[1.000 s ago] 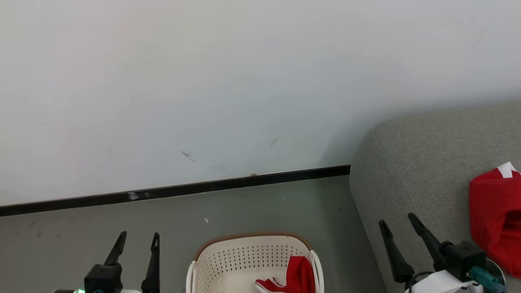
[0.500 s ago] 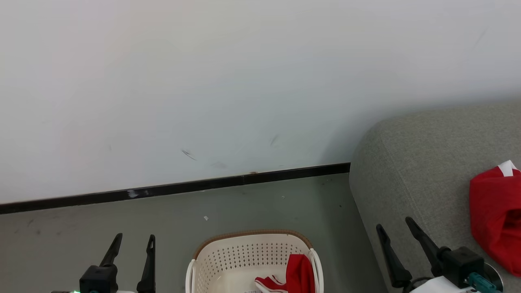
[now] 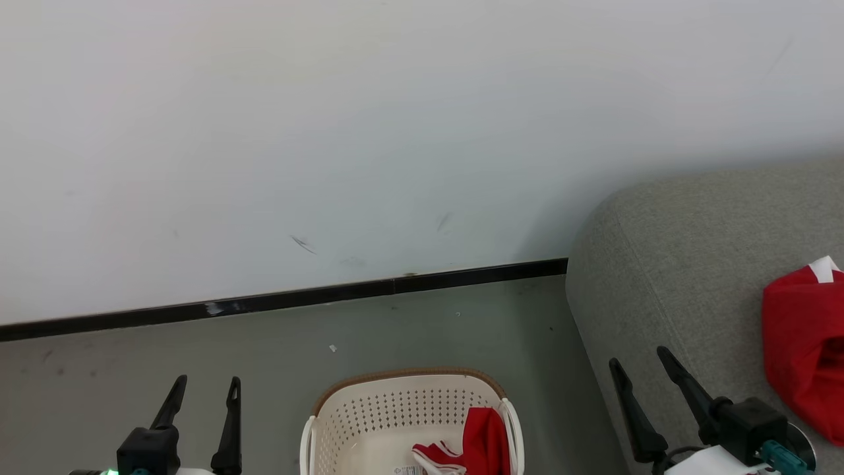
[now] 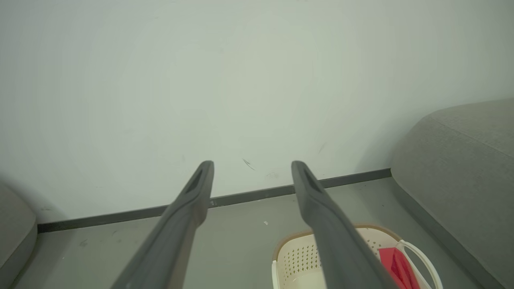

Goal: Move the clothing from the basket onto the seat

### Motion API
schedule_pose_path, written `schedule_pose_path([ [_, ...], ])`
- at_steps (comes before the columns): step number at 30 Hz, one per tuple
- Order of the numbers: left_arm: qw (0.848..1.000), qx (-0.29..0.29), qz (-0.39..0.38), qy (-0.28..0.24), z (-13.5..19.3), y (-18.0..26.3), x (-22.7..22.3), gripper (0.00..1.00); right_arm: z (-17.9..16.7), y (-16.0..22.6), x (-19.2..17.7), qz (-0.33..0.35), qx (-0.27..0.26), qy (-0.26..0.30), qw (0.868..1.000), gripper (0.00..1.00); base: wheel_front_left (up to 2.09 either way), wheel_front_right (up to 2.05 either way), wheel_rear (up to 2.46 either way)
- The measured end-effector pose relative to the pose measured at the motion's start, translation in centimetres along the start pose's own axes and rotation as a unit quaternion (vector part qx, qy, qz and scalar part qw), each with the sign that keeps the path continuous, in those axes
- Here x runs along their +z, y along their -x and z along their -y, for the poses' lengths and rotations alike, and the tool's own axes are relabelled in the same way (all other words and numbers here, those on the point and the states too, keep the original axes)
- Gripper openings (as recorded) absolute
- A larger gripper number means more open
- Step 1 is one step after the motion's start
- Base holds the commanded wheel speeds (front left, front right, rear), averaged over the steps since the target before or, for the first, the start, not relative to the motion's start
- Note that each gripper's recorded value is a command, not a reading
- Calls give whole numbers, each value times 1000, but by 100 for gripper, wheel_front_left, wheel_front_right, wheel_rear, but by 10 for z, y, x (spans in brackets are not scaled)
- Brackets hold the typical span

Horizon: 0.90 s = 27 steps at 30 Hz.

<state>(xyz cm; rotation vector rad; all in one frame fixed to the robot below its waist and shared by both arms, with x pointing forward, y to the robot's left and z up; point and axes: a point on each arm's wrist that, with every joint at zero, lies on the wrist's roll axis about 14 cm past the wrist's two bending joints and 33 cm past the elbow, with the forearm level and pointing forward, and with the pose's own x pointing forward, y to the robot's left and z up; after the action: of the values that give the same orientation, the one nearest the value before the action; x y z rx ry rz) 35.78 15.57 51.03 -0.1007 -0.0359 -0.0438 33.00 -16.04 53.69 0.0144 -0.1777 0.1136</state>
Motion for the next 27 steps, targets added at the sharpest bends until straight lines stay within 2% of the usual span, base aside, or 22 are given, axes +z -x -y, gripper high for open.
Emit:
schedule_pose_path([
  [13,1000,-6,-16,-19,-7,-2,-9,100,0,-2,1,3,0,-11,1000,100,0,0,0],
  [21,997,-62,-41,-37,19,-11,-21,100,6,6,-12,-21,-13,-12,1000,100,0,0,0],
  [27,988,-117,-85,-46,48,-19,-43,100,15,5,-14,-25,-26,-9,999,100,0,0,0],
])
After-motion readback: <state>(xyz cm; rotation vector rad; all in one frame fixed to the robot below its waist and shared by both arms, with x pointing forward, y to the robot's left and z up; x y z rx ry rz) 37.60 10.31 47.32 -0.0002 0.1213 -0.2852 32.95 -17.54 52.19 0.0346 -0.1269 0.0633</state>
